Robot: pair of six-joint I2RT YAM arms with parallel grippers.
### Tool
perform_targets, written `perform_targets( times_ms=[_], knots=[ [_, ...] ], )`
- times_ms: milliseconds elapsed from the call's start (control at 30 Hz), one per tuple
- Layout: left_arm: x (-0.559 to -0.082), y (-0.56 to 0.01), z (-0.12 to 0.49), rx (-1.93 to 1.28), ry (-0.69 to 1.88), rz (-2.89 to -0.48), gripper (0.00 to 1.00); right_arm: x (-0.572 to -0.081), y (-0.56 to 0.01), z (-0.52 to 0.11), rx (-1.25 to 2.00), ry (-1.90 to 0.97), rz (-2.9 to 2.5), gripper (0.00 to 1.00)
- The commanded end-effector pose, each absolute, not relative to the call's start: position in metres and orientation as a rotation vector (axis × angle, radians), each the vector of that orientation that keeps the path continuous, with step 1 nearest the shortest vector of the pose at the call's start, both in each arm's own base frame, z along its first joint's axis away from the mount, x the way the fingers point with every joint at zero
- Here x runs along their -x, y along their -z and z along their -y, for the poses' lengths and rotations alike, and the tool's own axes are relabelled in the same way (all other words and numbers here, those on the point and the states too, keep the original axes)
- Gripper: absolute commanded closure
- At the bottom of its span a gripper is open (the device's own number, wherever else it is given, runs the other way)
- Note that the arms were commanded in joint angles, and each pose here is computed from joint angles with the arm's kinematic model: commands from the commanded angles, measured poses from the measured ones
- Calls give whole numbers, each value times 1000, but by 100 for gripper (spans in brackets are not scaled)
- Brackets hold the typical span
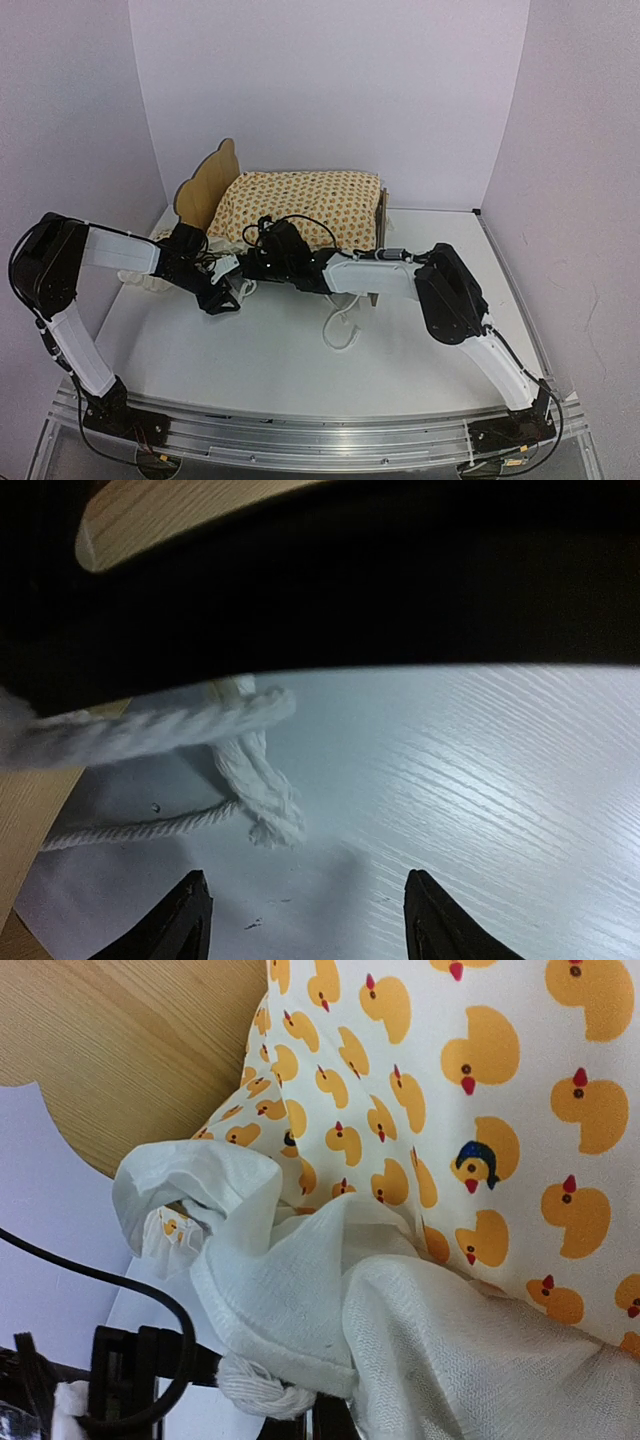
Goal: Set up the pet bed
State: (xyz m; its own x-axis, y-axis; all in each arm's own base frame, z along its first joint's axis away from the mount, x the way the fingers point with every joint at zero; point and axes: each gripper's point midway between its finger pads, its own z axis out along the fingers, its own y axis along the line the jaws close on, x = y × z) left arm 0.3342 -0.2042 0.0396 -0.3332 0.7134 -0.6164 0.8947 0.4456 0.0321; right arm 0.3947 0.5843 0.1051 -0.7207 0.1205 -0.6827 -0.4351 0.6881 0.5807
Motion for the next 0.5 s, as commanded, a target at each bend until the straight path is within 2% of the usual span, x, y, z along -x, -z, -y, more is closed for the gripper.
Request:
perform_targets(
  times_ms=[0, 67, 133, 200, 300, 367, 467],
  knots=[
    [-359, -44, 207, -1268, 348, -2120, 36, -389, -158, -596, 238, -1091, -2063, 100],
    [-361, -45, 212, -1238, 386, -2123, 38, -389, -159, -596, 234, -1093, -2060, 100],
    [-367, -48, 215, -1158, 418, -2136, 47, -389, -159, -595, 212, -1101, -2061, 100],
    [-376, -55, 214, -1040, 455, -2142, 52, -391, -161, -592, 164, -1118, -2060, 100],
    [-380, -66, 210, -928, 570, -2129, 49, -392, -160, -592, 105, -1148, -2060, 100],
    [-375, -62, 207, -970, 568, -2108, 44, -393, -158, -592, 100, -1146, -2060, 100],
    [-368, -45, 202, -1075, 516, -2088, 45, -394, -147, -589, 83, -1123, -2078, 100]
  ],
)
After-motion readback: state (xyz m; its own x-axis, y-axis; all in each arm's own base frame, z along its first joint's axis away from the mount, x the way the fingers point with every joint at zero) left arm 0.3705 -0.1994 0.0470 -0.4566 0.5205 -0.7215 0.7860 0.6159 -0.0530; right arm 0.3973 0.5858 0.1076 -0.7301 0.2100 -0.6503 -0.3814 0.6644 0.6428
